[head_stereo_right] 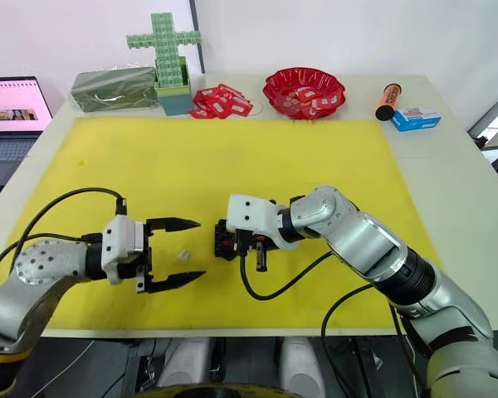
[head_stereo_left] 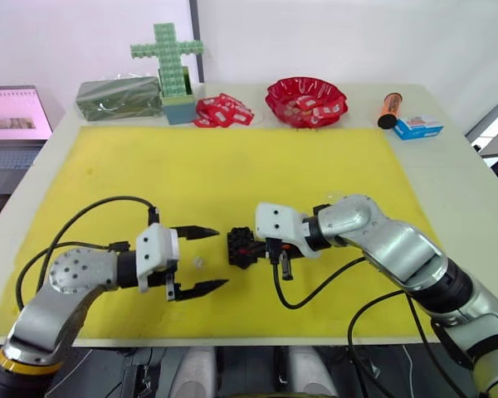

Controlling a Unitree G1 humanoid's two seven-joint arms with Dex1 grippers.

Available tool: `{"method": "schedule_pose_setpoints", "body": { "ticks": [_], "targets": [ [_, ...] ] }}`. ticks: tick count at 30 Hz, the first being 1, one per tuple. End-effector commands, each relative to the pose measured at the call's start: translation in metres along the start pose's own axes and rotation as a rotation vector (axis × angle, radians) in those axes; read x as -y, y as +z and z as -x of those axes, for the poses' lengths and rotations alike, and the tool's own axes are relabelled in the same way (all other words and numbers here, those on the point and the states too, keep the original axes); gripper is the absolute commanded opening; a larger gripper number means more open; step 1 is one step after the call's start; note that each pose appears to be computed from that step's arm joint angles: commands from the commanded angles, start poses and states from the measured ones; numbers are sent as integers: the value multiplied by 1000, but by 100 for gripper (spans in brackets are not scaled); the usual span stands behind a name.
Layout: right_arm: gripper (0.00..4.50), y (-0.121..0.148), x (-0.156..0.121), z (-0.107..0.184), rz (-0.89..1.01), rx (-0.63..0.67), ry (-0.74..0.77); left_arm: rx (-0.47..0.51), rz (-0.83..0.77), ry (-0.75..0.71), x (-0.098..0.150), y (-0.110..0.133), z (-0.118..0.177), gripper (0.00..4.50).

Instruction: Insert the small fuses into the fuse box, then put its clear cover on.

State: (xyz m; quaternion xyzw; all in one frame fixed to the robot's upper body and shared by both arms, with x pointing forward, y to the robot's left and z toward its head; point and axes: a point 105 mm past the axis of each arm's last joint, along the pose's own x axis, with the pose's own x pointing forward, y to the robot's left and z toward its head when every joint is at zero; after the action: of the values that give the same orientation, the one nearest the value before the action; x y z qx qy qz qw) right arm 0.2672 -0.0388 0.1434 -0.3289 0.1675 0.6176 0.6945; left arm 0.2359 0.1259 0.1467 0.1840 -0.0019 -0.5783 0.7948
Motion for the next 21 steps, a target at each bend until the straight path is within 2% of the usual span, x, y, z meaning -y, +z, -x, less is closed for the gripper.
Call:
{"method": "schedule_pose_setpoints", "body": {
  "ticks": [1, 5, 13, 17, 21],
  "targets": [
    [0, 6, -1, 2, 31, 7, -7, 14, -23, -8, -2, 0, -2, 446],
    [0, 3, -2, 0, 38, -3, 1, 8, -21, -6, -4, -8, 0, 446],
    [0, 5, 4, -3, 69, -4, -19, 2, -9, -23, 6, -19, 5, 446],
    [104, 11, 5, 0, 80, 24, -27, 4, -12, -25, 8, -18, 4, 450],
    [104, 14, 7, 5, 85, 38, -28, 10, -20, -27, 9, -11, 0, 450]
  ]
}}
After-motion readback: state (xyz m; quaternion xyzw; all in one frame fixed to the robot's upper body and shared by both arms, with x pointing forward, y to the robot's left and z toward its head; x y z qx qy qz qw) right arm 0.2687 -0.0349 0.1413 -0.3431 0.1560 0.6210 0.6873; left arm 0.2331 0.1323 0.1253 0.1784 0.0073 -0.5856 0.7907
